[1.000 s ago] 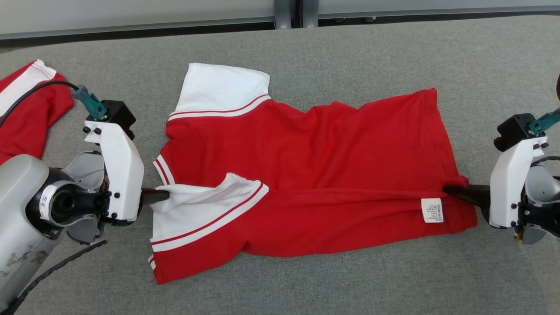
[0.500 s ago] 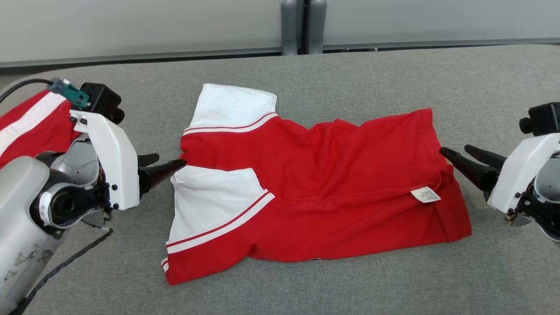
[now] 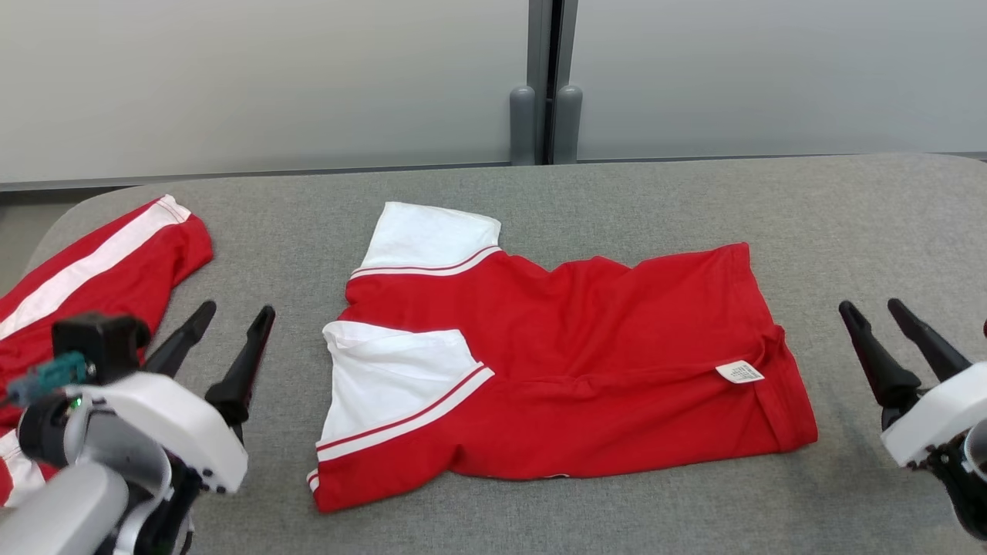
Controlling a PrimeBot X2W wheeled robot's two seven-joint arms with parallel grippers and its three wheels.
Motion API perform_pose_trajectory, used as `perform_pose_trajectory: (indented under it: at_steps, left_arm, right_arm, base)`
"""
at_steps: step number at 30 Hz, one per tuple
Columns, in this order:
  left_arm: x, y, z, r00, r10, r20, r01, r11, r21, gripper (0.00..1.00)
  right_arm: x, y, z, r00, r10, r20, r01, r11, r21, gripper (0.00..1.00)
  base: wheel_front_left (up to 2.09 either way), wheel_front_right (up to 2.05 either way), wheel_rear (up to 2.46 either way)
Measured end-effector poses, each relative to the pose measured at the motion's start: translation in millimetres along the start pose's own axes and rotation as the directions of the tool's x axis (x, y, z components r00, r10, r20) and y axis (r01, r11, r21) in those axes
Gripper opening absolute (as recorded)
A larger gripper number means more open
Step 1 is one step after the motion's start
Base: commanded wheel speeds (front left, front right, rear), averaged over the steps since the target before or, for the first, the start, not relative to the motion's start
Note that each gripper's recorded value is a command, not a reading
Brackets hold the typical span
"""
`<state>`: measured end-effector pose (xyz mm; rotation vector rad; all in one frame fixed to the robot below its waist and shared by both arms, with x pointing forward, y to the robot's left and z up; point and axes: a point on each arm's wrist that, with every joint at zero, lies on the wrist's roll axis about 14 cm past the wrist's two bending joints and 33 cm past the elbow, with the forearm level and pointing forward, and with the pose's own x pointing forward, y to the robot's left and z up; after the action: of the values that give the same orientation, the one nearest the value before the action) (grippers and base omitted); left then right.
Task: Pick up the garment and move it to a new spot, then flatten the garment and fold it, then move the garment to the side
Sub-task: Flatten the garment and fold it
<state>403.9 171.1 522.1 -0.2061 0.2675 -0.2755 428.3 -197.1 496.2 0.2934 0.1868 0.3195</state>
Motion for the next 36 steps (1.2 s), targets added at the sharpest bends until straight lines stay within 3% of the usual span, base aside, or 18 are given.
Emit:
perform_pose_trajectory:
  at_steps: [5, 10, 17, 25, 36]
  left_arm:
    - [-22.0, -0.3, -32.9, 0.996, 0.086, 0.038, -0.084, 0.996, -0.038, 1.0]
    - [-36.9, -9.1, -80.8, 0.991, 0.114, -0.072, -0.12, 0.99, -0.071, 1.0]
    - [-45.6, -14.4, -121.3, 0.966, 0.113, -0.231, -0.131, 0.989, -0.065, 1.0]
    - [-50.7, -23.6, -161.6, 0.91, 0.058, -0.411, -0.108, 0.989, -0.1, 1.0]
    - [-33.4, -24.4, -169.2, 0.886, 0.028, -0.462, -0.085, 0.991, -0.104, 1.0]
  right_arm:
    - [-17.8, -5.5, -38.1, 0.997, -0.056, -0.049, 0.059, 0.997, 0.052, 1.0]
    - [-27.6, 2.3, -77.4, 0.986, -0.065, -0.154, 0.081, 0.992, 0.1, 1.0]
    - [-26.3, 15.1, -105.2, 0.963, -0.051, -0.264, 0.08, 0.992, 0.101, 1.0]
    - [-23.5, 22.5, -116.4, 0.944, -0.044, -0.327, 0.072, 0.995, 0.073, 1.0]
    - [-19.1, 25.5, -119.4, 0.932, -0.041, -0.361, 0.067, 0.996, 0.058, 1.0]
  base:
    - [0.0, 0.0, 0.0]
    - [0.0, 0.0, 0.0]
    - [0.0, 0.0, 0.0]
    - [0.0, 0.0, 0.0]
    - [0.0, 0.0, 0.0]
